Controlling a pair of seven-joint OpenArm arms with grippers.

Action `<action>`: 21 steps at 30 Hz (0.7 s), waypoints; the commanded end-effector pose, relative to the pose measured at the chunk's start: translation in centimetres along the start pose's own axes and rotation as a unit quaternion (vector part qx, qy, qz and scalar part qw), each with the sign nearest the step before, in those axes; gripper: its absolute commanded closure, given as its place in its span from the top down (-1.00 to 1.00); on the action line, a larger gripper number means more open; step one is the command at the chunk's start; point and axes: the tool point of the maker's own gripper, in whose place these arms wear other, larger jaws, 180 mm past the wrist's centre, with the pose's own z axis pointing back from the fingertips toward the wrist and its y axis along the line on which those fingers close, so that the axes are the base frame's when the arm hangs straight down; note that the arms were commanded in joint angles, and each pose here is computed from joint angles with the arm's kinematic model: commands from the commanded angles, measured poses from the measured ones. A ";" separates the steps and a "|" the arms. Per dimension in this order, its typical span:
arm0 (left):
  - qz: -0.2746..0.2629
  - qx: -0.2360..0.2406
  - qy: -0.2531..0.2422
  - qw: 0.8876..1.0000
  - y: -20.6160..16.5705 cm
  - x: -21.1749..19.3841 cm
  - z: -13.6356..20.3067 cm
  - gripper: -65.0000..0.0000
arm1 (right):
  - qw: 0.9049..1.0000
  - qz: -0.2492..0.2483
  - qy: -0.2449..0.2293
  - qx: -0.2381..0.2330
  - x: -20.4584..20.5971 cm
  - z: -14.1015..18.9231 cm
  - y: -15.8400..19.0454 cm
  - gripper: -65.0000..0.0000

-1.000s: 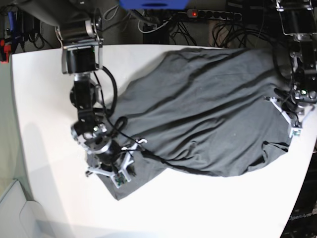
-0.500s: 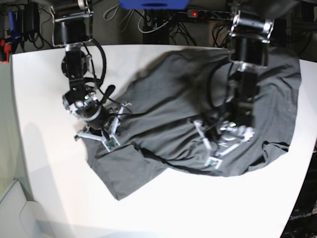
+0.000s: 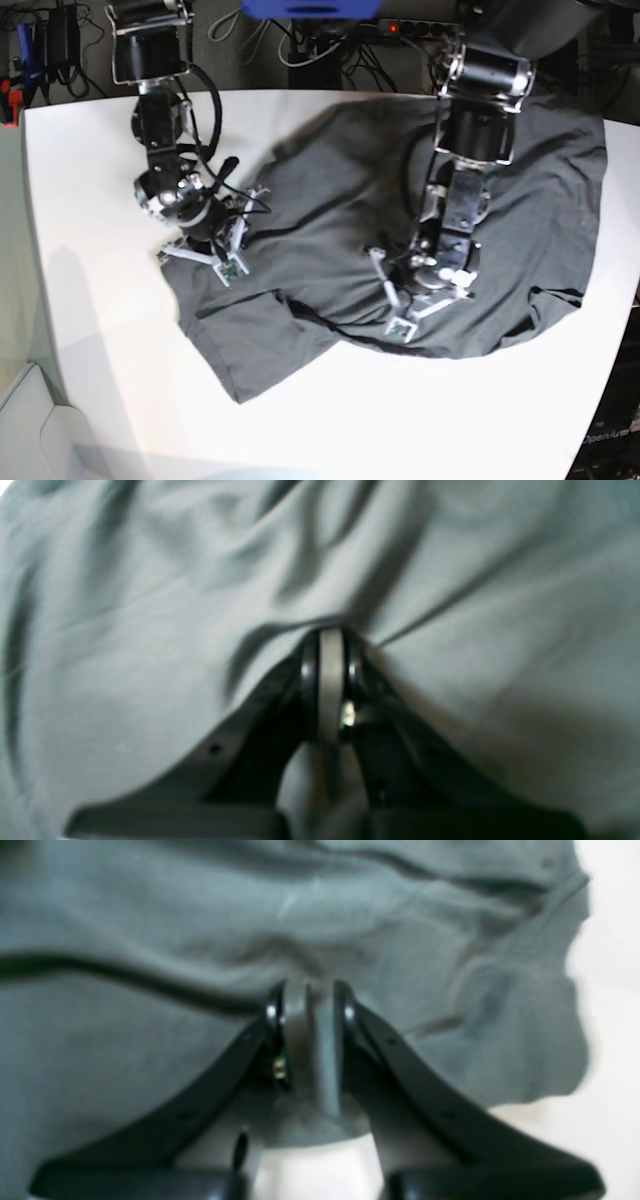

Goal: Layout the t-shirt on the table in an organized manner, then fold the t-shirt properly
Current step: 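Grasp the shirt fabric with the left gripper beside the right gripper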

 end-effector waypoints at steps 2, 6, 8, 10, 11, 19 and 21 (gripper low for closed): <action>-0.019 0.039 0.103 0.994 2.9 -6.4 0.5 -0.99 | 1.000 0.000 -0.014 0.001 0.8 0.0 0.0 -0.80; -0.032 0.072 0.088 0.993 5.5 -7.7 2.4 -0.99 | 1.000 -0.008 -0.004 0.014 -0.2 -0.5 1.2 -0.80; -0.039 0.084 0.071 0.993 6.3 -7.1 3.4 -0.99 | 1.000 -0.013 -0.005 0.019 -0.1 -0.5 1.7 -0.80; -0.042 0.090 0.051 0.994 6.4 -5.9 4.1 -0.99 | 1.000 -0.015 -0.008 0.023 0.2 -0.6 2.2 -0.80; -0.042 0.091 0.049 0.994 6.5 -5.6 4.3 -0.99 | 1.000 -0.017 -0.010 0.025 0.4 -0.6 2.4 -0.80; -0.033 0.092 -0.021 0.995 5.3 0.4 6.5 -0.99 | 1.000 -0.016 -0.010 0.025 0.4 -0.7 2.5 -0.80; -0.029 0.087 -0.040 0.995 4.6 1.9 6.8 -0.99 | 1.000 -0.016 -0.010 0.025 0.4 -0.7 2.5 -0.80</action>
